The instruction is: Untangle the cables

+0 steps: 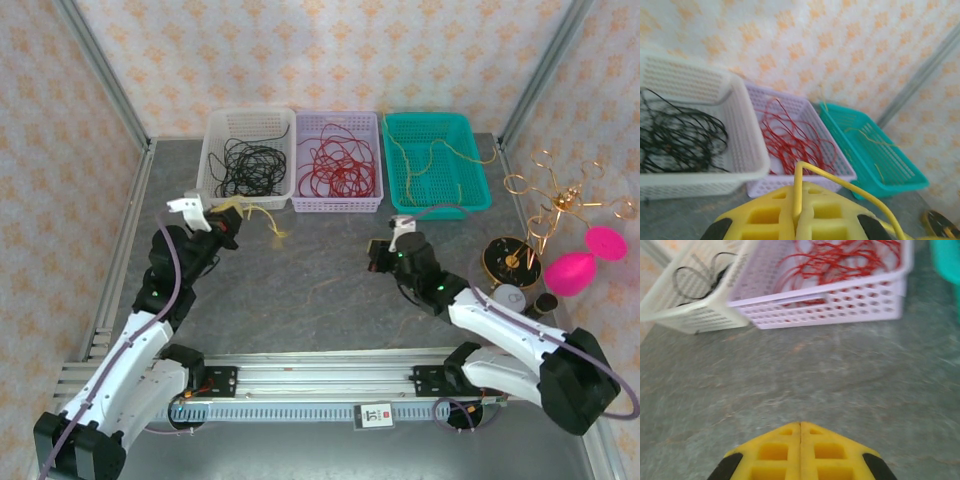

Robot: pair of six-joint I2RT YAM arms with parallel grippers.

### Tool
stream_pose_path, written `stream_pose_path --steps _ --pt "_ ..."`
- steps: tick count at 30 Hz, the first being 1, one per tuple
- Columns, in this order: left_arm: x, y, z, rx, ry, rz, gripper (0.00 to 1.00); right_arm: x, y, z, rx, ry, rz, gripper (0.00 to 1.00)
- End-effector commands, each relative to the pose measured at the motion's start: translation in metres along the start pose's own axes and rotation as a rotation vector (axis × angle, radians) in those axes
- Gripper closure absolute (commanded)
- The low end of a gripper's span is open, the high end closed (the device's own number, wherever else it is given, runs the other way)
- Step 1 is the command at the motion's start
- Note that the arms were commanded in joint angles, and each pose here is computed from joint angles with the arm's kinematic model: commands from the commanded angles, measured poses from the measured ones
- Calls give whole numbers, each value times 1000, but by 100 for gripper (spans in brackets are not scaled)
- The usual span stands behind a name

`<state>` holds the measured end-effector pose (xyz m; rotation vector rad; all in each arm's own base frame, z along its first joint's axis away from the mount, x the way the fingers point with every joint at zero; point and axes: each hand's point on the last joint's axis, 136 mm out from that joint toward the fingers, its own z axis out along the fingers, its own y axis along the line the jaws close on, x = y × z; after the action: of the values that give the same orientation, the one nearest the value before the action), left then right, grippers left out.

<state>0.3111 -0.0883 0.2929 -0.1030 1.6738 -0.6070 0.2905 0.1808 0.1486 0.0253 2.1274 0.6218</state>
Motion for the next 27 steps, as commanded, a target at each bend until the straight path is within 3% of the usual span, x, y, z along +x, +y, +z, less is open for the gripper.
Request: stream_pose_path --steps 1,4,8,14,17,27 --pt "-19 8 -1 -71 -19 71 100 4 3 -5 -110 21 143 100" --pt "-25 7 1 -77 -17 85 100 5 8 -10 -161 10 112 100" --pt "-27 -14 3 35 8 102 100 0 33 -21 -305 -14 29 98" --pt "-24 -36 1 150 43 85 100 -14 94 -37 -536 -34 -106 64" --pt "-23 -43 0 184 67 82 100 -12 125 -37 -599 -27 -204 55" --pt "-23 -48 0 201 90 76 100 2 199 -11 -759 24 -303 52"
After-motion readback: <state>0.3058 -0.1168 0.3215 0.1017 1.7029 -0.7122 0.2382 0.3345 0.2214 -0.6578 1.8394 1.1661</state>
